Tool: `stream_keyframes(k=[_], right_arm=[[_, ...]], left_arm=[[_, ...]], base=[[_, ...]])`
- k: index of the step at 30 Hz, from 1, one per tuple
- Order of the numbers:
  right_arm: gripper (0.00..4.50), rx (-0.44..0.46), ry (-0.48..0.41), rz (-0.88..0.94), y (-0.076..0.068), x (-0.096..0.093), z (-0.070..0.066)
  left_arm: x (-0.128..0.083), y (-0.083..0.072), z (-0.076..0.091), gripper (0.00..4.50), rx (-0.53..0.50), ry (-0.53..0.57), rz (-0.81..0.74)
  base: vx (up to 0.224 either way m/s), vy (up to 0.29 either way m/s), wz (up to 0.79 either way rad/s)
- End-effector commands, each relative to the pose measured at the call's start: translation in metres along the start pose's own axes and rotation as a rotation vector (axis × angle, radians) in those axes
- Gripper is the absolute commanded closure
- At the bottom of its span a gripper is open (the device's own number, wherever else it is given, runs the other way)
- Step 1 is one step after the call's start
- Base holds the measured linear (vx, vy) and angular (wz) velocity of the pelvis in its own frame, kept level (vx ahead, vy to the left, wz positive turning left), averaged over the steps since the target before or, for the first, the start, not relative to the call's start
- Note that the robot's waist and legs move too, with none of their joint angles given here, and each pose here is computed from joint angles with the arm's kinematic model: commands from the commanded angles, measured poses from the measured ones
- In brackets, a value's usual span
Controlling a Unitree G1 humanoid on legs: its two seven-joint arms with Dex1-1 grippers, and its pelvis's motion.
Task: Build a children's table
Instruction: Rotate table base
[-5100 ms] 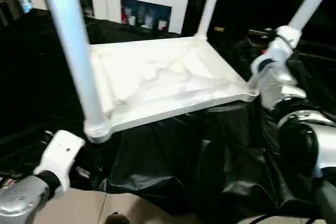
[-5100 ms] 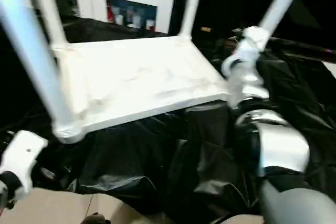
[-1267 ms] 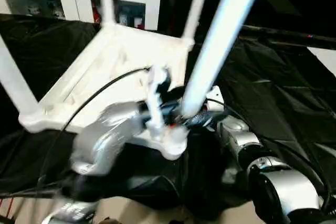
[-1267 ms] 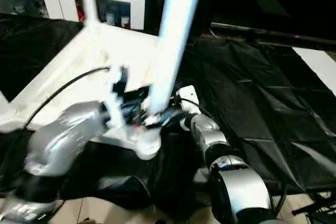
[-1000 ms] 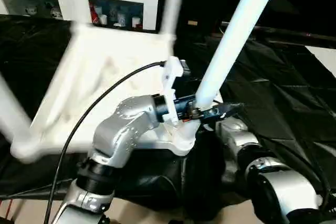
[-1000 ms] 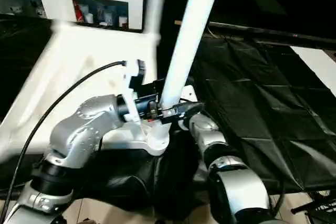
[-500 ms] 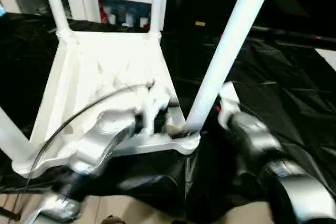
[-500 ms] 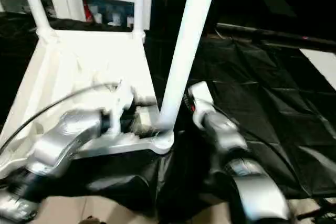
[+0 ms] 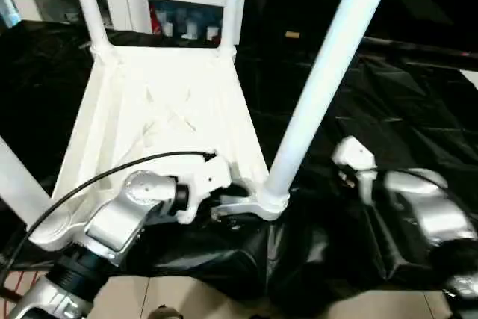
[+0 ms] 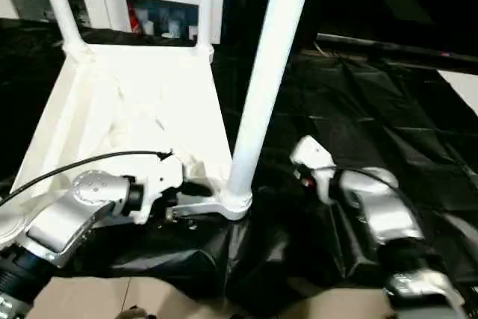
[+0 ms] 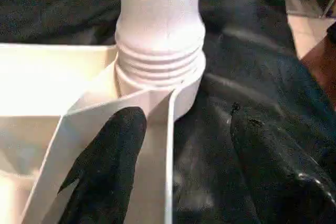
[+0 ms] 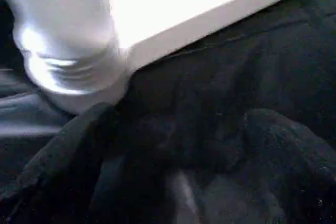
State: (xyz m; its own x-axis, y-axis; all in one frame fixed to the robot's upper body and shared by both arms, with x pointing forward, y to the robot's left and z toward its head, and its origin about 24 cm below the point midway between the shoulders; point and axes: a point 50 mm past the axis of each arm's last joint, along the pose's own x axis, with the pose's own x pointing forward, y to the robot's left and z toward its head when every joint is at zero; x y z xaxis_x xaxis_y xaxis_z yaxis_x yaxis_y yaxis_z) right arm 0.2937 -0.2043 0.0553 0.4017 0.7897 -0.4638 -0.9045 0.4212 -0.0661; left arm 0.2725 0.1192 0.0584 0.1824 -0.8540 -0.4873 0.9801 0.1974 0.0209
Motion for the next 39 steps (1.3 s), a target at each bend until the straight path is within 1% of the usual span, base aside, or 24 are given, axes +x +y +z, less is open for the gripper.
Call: stream_keyframes(k=[1, 2, 3, 6, 7, 11, 12, 16, 18, 20, 21, 22, 23, 27, 28, 29, 30, 32, 34, 36, 37, 39], right_arm=[[0.0, -0.012, 0.004, 0.036, 0.003, -0.003, 0.005], [0.0, -0.009, 0.008, 0.045, 0.006, -0.005, 0.006], [0.0, -0.004, 0.006, 0.048, 0.007, -0.005, 0.006], [0.0, -0.003, 0.006, 0.048, 0.007, -0.004, 0.007], [0.0, 0.001, 0.007, 0.051, 0.009, -0.004, 0.008], [0.0, 0.013, 0.019, 0.069, 0.015, -0.005, 0.011], [0.0, 0.018, 0.022, 0.073, 0.015, -0.005, 0.011], [0.0, 0.021, 0.03, 0.08, 0.017, -0.004, 0.011], [0.0, 0.021, 0.033, 0.082, 0.017, -0.004, 0.011], [0.0, 0.025, 0.038, 0.083, 0.016, -0.003, 0.011], [0.0, 0.025, 0.038, 0.083, 0.016, -0.003, 0.011], [0.0, 0.028, 0.043, 0.083, 0.015, -0.003, 0.011], [0.0, 0.028, 0.045, 0.083, 0.015, -0.002, 0.011], [0.0, 0.025, 0.047, 0.086, 0.015, -0.001, 0.012], [0.0, 0.02, 0.047, 0.088, 0.015, -0.001, 0.013], [0.0, 0.02, 0.047, 0.088, 0.015, -0.001, 0.013], [0.0, 0.047, 0.045, 0.097, 0.016, -0.001, 0.012], [0.0, 0.1, -0.001, 0.088, 0.016, 0.001, 0.013], [0.0, 0.117, -0.021, 0.119, 0.017, 0.005, 0.015], [0.0, 0.117, -0.023, 0.127, 0.018, 0.006, 0.016], [0.0, 0.087, -0.027, 0.112, 0.019, 0.013, 0.018], [0.0, 0.072, -0.033, 0.102, 0.019, 0.019, 0.02]], left_arm=[[0.0, 0.004, -0.001, 1.86, 0.005, 0.033, 0.013], [-0.001, 0.005, -0.003, 2.09, -0.001, 0.046, 0.022], [-0.001, 0.006, -0.004, 2.2, -0.004, 0.053, 0.026], [-0.002, 0.007, -0.006, 2.29, -0.007, 0.059, 0.027], [-0.003, 0.007, -0.007, 2.54, -0.007, 0.062, 0.026], [-0.007, 0.009, -0.008, 2.83, -0.005, 0.068, 0.017], [-0.009, 0.01, -0.009, 2.98, -0.007, 0.074, 0.012], [-0.013, 0.01, -0.013, 3.3, -0.013, 0.106, -0.011], [-0.014, 0.01, -0.014, 3.56, -0.017, 0.114, -0.016], [-0.017, 0.009, -0.017, 3.66, -0.023, 0.131, -0.031], [-0.017, 0.009, -0.017, 3.84, -0.023, 0.131, -0.031], [-0.018, 0.009, -0.019, 3.84, -0.023, 0.142, -0.035], [-0.018, 0.009, -0.019, 4.03, -0.024, 0.144, -0.036], [-0.019, 0.009, -0.02, 4.18, -0.026, 0.15, -0.044], [-0.019, 0.009, -0.021, 4.38, -0.025, 0.158, -0.051], [-0.019, 0.009, -0.021, 4.44, -0.025, 0.158, -0.051], [-0.019, 0.008, -0.022, 4.44, -0.023, 0.169, -0.06], [-0.019, 0.006, -0.024, 4.48, -0.026, 0.184, -0.077], [-0.018, 0.005, -0.024, 4.48, -0.026, 0.185, -0.081], [-0.018, 0.005, -0.024, 4.48, -0.026, 0.185, -0.081], [-0.016, 0.005, -0.023, 4.48, -0.022, 0.177, -0.074], [-0.015, 0.005, -0.022, 4.48, -0.022, 0.171, -0.071]], base=[[0.0, 0.0, 0.0], [0.0, 0.0, 0.0], [0.0, 0.0, 0.0], [0.0, 0.0, 0.0], [0.0, 0.0, 0.0], [0.0, 0.0, 0.0], [0.0, 0.0, 0.0], [0.0, 0.0, 0.0], [0.0, 0.0, 0.0], [0.0, 0.0, 0.0], [0.0, 0.0, 0.0], [0.0, 0.0, 0.0], [0.0, 0.0, 0.0], [0.0, 0.0, 0.0], [0.0, 0.0, 0.0], [0.0, 0.0, 0.0], [0.0, 0.0, 0.0], [0.0, 0.0, 0.0], [0.0, 0.0, 0.0], [0.0, 0.0, 0.0], [0.0, 0.0, 0.0], [0.0, 0.0, 0.0]])
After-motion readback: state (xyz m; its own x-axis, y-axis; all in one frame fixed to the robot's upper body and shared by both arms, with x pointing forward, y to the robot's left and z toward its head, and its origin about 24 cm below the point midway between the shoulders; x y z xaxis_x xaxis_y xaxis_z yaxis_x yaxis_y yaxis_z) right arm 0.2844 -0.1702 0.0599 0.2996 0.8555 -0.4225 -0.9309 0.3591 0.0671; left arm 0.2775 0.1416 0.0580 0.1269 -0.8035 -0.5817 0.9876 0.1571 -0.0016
